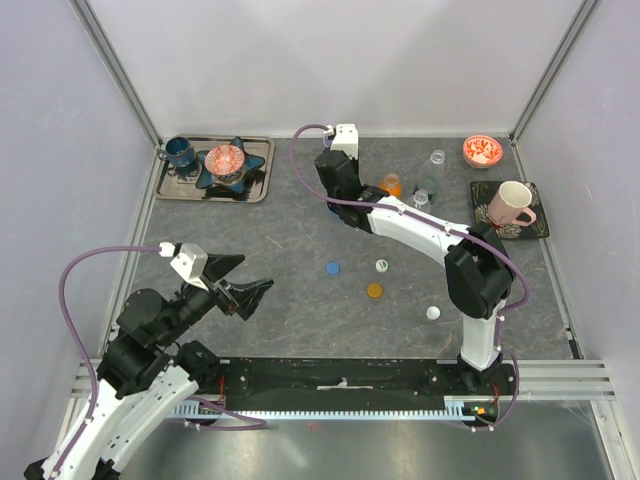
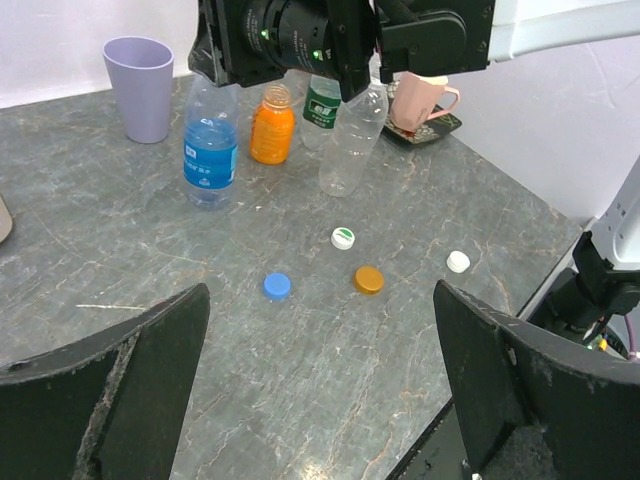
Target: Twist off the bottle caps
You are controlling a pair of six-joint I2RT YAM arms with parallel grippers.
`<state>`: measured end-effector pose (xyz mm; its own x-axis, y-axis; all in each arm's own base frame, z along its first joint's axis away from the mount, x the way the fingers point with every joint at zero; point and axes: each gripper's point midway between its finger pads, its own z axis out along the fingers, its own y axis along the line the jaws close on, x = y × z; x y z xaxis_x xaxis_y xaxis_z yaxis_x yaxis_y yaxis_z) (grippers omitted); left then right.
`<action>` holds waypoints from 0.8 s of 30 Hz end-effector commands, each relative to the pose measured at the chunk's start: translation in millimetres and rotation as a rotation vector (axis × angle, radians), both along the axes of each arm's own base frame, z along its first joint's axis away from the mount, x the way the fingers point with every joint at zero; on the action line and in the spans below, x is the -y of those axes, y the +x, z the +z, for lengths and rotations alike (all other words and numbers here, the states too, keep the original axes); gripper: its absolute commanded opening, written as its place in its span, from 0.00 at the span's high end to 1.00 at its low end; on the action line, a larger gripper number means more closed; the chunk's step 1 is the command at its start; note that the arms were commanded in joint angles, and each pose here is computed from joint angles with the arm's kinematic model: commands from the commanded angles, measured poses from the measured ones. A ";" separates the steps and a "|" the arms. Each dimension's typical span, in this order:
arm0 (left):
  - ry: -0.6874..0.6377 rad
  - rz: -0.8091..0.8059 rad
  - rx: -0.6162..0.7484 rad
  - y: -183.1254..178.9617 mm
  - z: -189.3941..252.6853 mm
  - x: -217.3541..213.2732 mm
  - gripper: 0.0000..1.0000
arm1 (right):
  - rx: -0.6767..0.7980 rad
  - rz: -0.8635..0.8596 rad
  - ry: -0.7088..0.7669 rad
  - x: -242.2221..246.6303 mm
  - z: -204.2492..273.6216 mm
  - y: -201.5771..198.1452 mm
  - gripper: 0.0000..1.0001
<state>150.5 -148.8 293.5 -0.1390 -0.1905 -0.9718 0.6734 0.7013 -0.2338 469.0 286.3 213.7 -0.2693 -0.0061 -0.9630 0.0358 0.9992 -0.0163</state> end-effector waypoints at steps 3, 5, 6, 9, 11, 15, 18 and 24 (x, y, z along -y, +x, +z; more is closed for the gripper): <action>0.015 -0.041 0.025 -0.4 1.8 7.2 0.02 | -0.047 0.011 0.036 -0.8 -3.1 -2.3 0.82; 0.016 -0.036 0.023 0.9 2.4 7.1 0.02 | -0.043 0.010 0.041 0.6 0.5 -2.6 0.72; 0.016 -0.036 0.023 1.1 3.2 7.2 0.02 | -0.041 0.011 0.040 0.6 2.4 -2.5 0.68; 0.024 -0.044 0.012 1.8 0.4 9.3 0.02 | -0.036 0.011 0.042 0.8 6.6 -2.6 0.58; 0.022 -0.046 0.010 1.9 0.9 9.9 0.02 | -0.032 0.011 0.044 1.5 11.0 -2.0 0.52; 0.022 -0.046 0.002 2.8 -1.0 10.7 0.01 | -0.028 0.007 0.042 2.7 14.6 -1.4 0.45; 0.022 -0.046 0.002 3.1 -0.5 10.9 0.01 | -0.025 0.005 0.042 4.2 17.4 -1.3 0.41; 0.025 -0.047 -0.002 3.7 -1.0 11.7 0.01 | -0.018 0.005 0.051 5.6 24.2 -1.1 0.34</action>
<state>154.3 -156.9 282.5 -0.1824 -0.1591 -0.9703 0.6817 0.6907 -0.2414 464.4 281.5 201.5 -0.3395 -0.0166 -0.9404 0.0242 0.9994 -0.0264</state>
